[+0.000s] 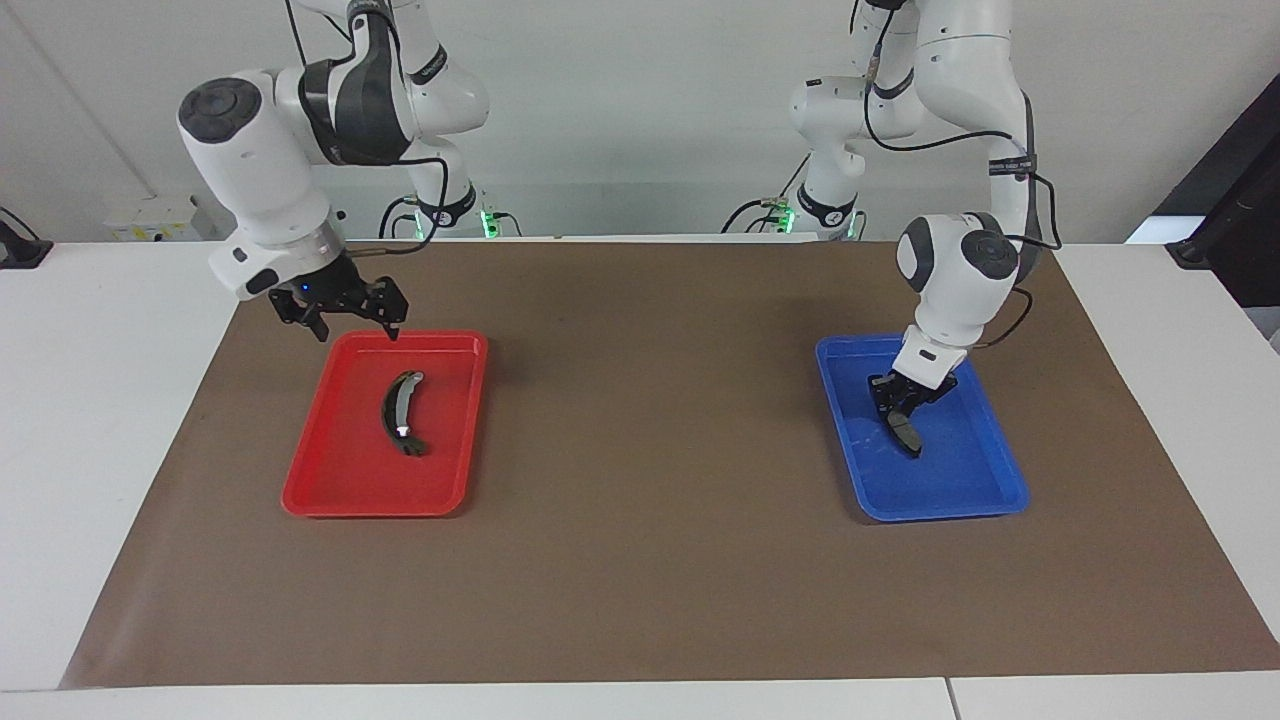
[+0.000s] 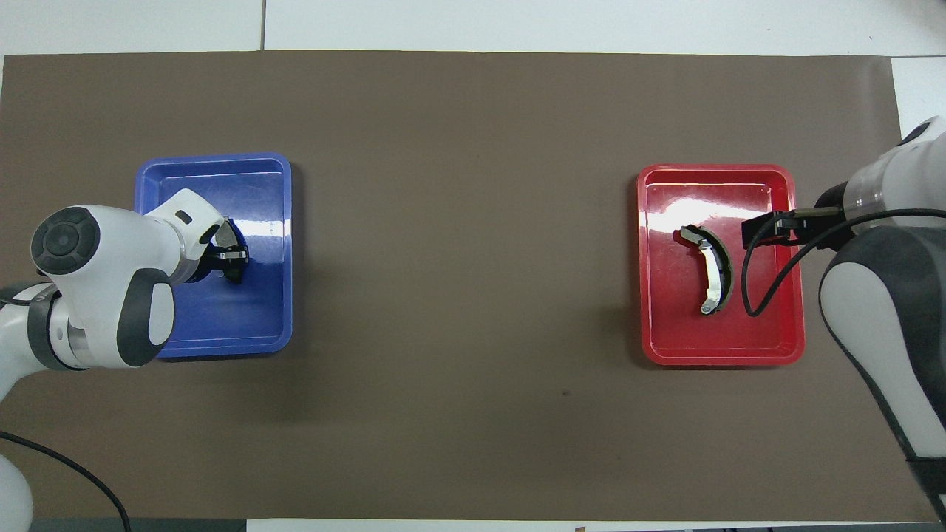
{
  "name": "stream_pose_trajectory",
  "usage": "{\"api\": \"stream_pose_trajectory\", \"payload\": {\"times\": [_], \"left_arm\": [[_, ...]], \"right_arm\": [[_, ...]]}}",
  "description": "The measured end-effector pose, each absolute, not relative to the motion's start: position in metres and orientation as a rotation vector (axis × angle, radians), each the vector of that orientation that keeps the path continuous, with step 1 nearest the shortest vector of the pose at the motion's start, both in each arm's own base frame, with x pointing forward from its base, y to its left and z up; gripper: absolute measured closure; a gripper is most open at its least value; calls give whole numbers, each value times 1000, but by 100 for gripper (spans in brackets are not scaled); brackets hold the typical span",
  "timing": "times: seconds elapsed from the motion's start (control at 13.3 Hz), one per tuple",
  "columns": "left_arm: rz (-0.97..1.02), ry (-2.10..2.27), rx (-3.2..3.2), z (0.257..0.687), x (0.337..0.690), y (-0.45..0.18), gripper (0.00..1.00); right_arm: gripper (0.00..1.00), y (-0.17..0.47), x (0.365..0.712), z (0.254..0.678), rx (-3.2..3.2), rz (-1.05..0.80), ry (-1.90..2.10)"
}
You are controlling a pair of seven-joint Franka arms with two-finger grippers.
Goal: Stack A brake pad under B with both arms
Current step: 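Grasp the grey pad with the left gripper while the right gripper grasps the dark pad, then carry the grey pad to the table center with the left gripper and release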
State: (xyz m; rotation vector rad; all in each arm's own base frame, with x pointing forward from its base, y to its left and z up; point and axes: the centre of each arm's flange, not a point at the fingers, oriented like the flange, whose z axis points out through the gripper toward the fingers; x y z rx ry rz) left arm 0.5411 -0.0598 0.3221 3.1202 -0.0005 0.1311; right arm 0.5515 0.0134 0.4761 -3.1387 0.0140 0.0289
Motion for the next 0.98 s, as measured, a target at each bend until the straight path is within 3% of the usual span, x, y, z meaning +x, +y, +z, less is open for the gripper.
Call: {"api": "stream_pose_trajectory", "payload": {"times": [0.23,0.38,0.98], "left_arm": [[102,-77,3116,372,539,-87,63],[114,-170,3103,391,527,-142,63],[65,-382,3078,323,458,-392,63]], "right_arm": [[0,12,546,404,-3140,-8,-57],[0,8,534,369,-3139,-36,-98],[0,-9,523,295,-3149,2,-120]]}}
